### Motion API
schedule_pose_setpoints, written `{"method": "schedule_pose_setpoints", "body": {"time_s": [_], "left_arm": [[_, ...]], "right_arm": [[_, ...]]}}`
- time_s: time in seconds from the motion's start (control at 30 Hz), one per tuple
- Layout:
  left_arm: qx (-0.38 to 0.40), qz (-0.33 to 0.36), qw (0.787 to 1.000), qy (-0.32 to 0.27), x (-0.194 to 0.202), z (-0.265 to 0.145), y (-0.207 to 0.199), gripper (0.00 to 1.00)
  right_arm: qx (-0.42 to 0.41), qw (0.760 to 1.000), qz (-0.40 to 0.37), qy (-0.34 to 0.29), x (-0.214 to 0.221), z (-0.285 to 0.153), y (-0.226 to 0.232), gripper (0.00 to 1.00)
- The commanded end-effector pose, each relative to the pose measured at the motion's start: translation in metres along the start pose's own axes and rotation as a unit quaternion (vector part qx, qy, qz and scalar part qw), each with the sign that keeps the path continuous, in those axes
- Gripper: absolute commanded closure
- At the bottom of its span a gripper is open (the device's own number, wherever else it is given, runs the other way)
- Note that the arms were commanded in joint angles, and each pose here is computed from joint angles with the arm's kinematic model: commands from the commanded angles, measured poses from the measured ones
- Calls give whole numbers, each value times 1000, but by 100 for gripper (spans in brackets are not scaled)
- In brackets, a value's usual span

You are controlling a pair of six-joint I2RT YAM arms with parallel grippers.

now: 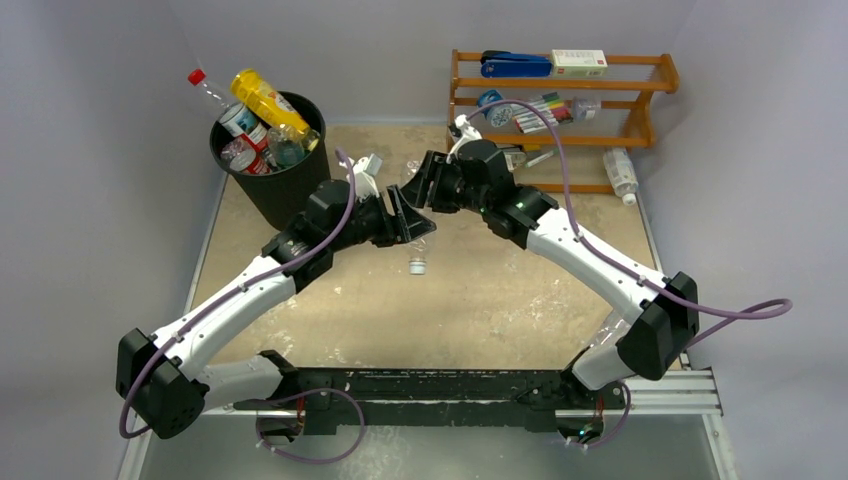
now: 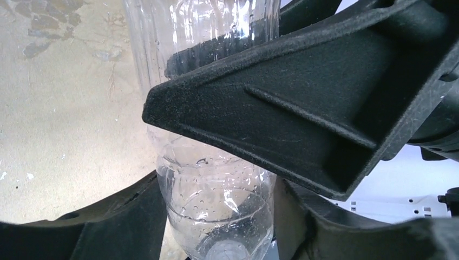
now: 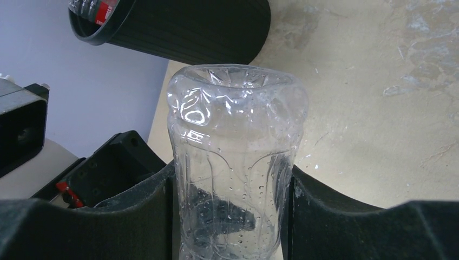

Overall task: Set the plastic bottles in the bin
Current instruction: Pick up the plastic bottle at the center of the board.

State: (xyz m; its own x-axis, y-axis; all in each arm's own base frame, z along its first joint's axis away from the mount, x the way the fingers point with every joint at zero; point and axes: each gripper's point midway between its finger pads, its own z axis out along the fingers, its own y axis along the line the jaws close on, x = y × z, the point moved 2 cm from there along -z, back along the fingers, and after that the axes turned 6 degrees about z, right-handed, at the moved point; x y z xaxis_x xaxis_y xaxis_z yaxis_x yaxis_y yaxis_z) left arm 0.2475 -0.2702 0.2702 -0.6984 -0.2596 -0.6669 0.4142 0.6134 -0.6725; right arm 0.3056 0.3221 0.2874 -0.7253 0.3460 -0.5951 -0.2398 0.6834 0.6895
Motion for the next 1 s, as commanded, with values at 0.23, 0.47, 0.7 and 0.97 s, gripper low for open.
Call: {"method": "schedule_pose_setpoints", "body": {"time_s": [0.23,0.47,0.7,0.97], "left_arm": [[-20,23,999,-36,-23,-9,-6,54],[-52,43,997,-40,-28,-14,1,54],[-103,89,989,-52,-59,-15,3,53],[-166,85,978,-87,-142,-34,39,53]], "right_arm": [[-13,1000,0,-24,-15,-10,17,33],[39,999,14,-26,-13,-36,-2,15],[98,992,26,-76,-30,-92,-31,13],[111,989,33,-92,-25,-126,-49,12]]}}
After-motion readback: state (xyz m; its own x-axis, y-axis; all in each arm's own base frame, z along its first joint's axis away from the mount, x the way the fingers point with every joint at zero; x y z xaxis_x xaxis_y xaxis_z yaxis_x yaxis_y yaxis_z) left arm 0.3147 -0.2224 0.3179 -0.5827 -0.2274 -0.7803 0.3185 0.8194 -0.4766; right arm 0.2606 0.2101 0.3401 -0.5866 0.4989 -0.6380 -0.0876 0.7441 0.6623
